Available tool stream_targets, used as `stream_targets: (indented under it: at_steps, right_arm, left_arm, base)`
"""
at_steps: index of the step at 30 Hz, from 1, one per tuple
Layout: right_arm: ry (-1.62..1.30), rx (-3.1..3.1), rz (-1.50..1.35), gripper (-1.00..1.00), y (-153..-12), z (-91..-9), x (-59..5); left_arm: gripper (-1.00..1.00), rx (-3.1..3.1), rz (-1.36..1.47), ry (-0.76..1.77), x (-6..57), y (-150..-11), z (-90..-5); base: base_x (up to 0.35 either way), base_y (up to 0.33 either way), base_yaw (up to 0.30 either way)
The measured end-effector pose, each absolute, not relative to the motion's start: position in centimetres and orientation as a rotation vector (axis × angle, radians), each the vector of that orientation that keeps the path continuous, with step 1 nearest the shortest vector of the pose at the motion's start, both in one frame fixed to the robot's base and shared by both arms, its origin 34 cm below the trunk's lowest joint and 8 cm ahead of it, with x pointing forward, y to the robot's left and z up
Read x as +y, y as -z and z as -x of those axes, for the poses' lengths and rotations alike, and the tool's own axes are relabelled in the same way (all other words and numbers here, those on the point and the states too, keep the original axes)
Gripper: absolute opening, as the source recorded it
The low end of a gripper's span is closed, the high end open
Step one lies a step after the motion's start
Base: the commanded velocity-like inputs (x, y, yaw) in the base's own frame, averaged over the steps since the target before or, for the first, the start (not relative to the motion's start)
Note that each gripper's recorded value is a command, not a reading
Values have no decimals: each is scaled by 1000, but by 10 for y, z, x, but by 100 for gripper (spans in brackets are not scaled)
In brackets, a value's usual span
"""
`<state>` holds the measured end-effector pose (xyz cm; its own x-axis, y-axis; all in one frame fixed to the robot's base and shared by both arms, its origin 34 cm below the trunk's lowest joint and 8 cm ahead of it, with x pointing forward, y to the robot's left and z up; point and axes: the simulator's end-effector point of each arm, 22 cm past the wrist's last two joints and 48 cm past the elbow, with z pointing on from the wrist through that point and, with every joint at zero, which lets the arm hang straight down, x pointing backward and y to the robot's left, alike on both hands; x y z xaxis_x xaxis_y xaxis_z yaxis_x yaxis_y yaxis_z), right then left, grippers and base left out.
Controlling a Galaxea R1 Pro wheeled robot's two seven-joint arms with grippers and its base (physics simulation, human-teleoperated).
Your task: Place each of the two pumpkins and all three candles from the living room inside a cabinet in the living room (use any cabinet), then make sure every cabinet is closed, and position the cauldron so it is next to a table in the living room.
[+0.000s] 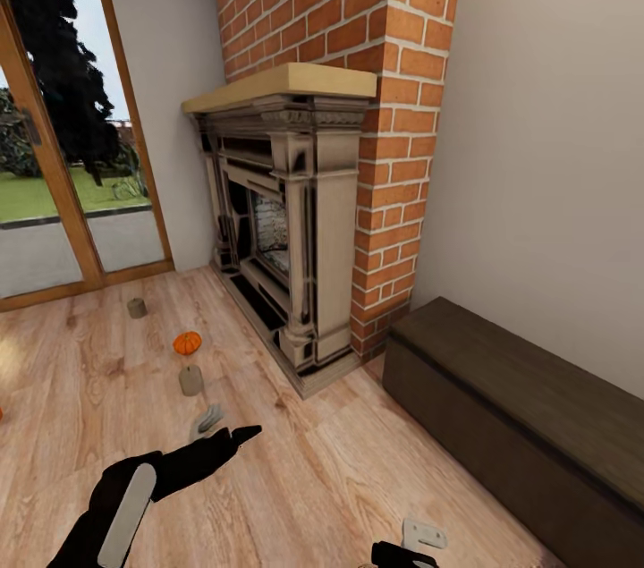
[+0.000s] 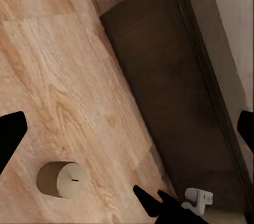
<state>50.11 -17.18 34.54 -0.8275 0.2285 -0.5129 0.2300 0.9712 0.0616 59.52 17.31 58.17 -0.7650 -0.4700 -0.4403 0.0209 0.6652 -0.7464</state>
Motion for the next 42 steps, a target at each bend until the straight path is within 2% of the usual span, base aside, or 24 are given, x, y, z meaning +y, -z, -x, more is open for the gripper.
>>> stream_targets:
  at_steps: [4, 8, 22, 42]
  right_arm:
    - [3, 2578, -324, 100, -337, -499, -172]
    - [5, 2577, -324, 100, -328, -498, -173]
    - [-82, 2583, -303, 100, -316, -516, -146]
    - [-78, 2522, -309, 100, -305, -525, -152]
  left_arm:
    - [100, 2139, 291, 1224, 187, -618, -592]
    - [100, 2104, 302, 1286, 199, -621, -589]
    - [100, 2097, 301, 1301, 201, -593, -581]
    - [100, 2091, 299, 1300, 203, -576, -576]
  base:
    - [0, 0, 0]
    - [0, 0, 0]
    - [0, 0, 0]
    - [0, 28, 0]
